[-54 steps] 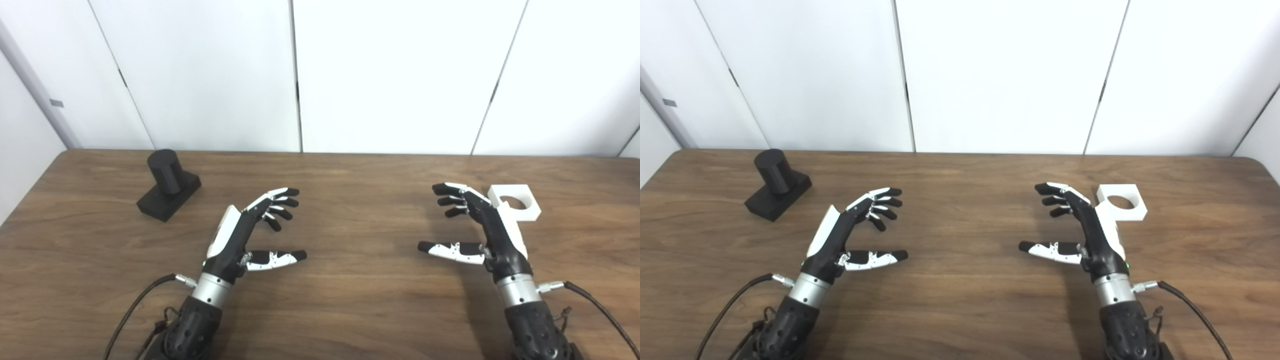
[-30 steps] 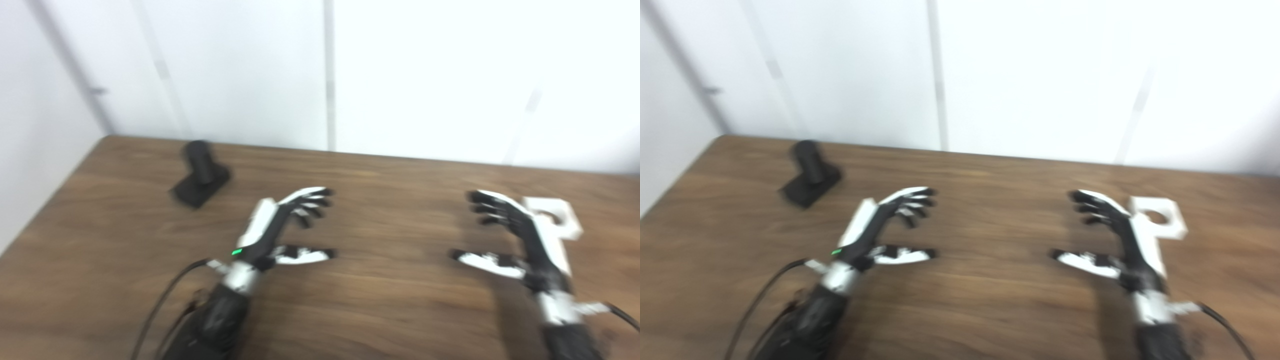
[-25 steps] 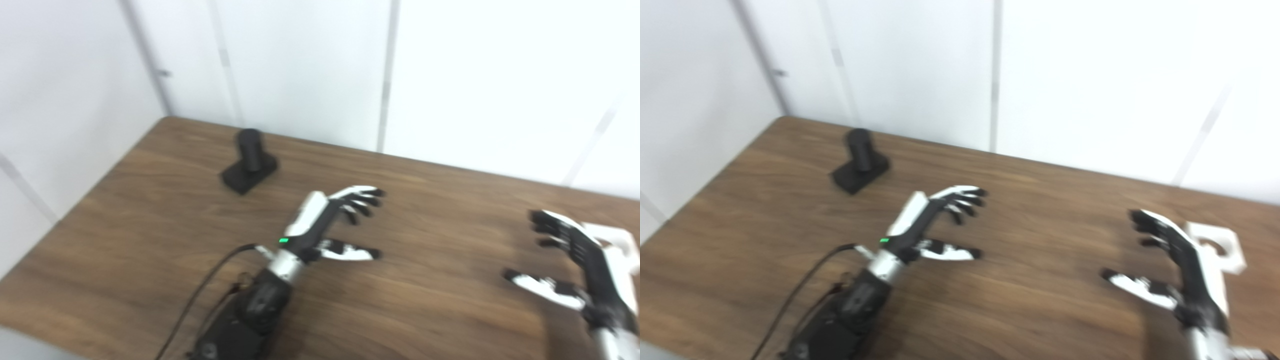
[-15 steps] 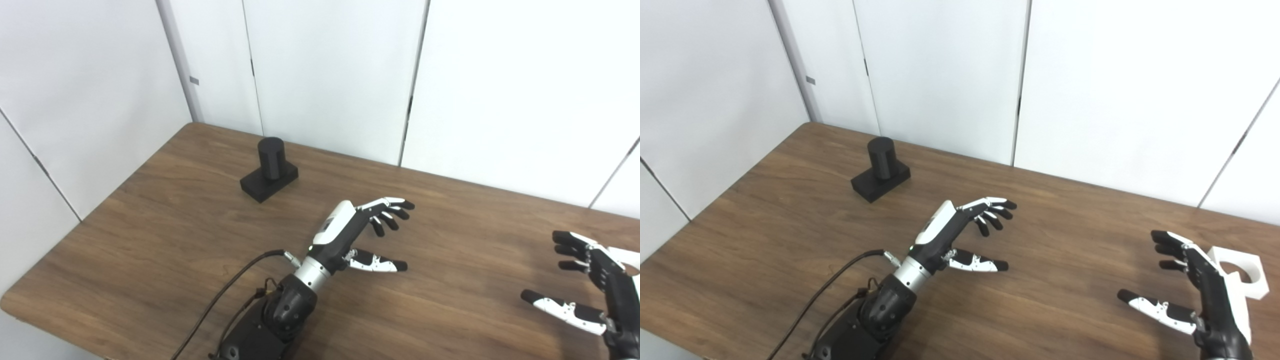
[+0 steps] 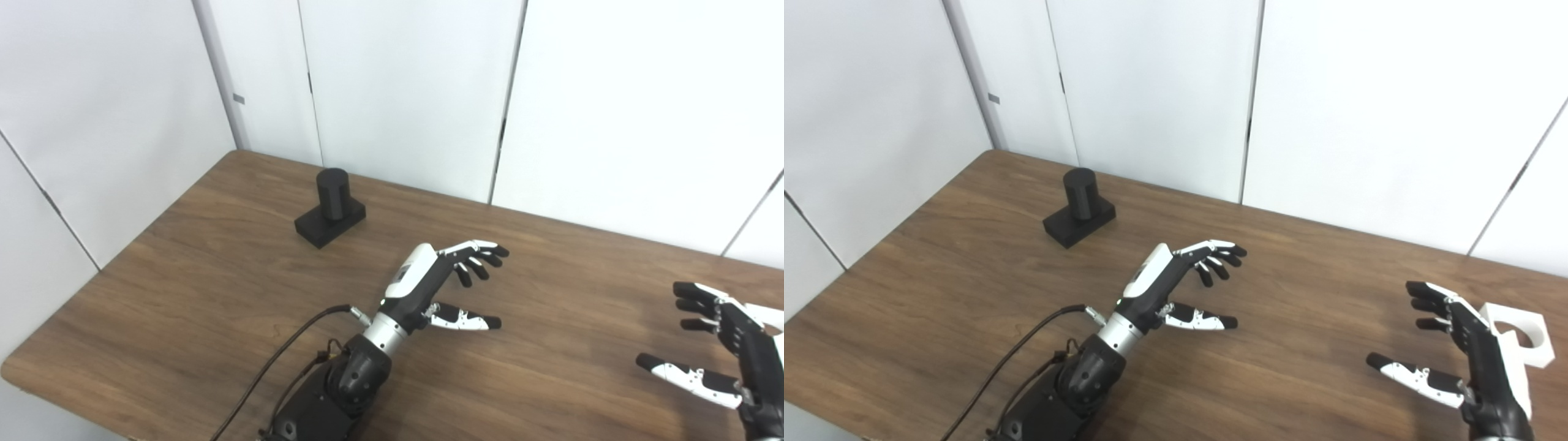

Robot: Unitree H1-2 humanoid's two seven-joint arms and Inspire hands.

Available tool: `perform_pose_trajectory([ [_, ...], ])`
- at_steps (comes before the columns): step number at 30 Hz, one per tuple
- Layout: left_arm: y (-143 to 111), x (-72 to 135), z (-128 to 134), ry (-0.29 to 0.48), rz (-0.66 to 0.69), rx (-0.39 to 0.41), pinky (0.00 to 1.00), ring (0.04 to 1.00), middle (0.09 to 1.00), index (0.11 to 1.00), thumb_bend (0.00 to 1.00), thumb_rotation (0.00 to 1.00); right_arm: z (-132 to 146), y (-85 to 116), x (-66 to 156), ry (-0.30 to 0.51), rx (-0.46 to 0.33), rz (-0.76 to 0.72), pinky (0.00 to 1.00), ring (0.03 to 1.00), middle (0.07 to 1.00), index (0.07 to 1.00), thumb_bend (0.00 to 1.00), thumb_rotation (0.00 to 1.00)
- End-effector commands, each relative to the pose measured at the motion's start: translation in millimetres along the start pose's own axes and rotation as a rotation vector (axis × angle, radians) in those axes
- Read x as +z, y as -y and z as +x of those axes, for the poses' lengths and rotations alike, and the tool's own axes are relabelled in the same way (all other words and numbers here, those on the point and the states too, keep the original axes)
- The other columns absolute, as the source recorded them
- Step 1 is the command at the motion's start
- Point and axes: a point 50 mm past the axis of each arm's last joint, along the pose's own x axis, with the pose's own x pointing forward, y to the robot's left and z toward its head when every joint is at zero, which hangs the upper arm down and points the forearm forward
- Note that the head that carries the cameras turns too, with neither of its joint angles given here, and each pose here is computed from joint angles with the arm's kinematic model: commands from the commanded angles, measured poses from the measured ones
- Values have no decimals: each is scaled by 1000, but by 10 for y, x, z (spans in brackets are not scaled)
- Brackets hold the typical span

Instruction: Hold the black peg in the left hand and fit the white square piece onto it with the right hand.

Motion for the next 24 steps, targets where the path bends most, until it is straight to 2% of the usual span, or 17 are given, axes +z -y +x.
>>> perform_pose_trajectory([
  [1, 37, -16, -57, -5, 15, 12, 483, 609, 700, 719, 757, 6, 104, 72, 175, 72, -22, 4, 638, 736, 756, 721, 689, 0],
  [8, -264, 91, 38, 24, 65, 116, 568, 687, 729, 682, 748, 63, 109, 74, 187, 73, -24, 6, 632, 730, 752, 717, 693, 0],
  [12, -499, 122, 117, 37, 101, 84, 610, 697, 722, 682, 720, 89, 107, 87, 187, 74, -22, 3, 631, 729, 754, 722, 688, 0],
  [18, -858, 137, 209, 25, 177, 58, 571, 683, 713, 682, 758, 69, 104, 113, 203, 68, -19, 6, 643, 741, 761, 723, 679, 0],
  [21, -1011, 140, 203, 6, 201, 101, 595, 704, 733, 708, 784, 14, 99, 110, 209, 65, -16, 6, 637, 731, 763, 729, 671, 0],
  [24, -1127, 157, 194, -7, 236, 151, 592, 715, 752, 730, 791, 15, 104, 107, 199, 74, -17, 3, 630, 724, 757, 725, 674, 0],
])
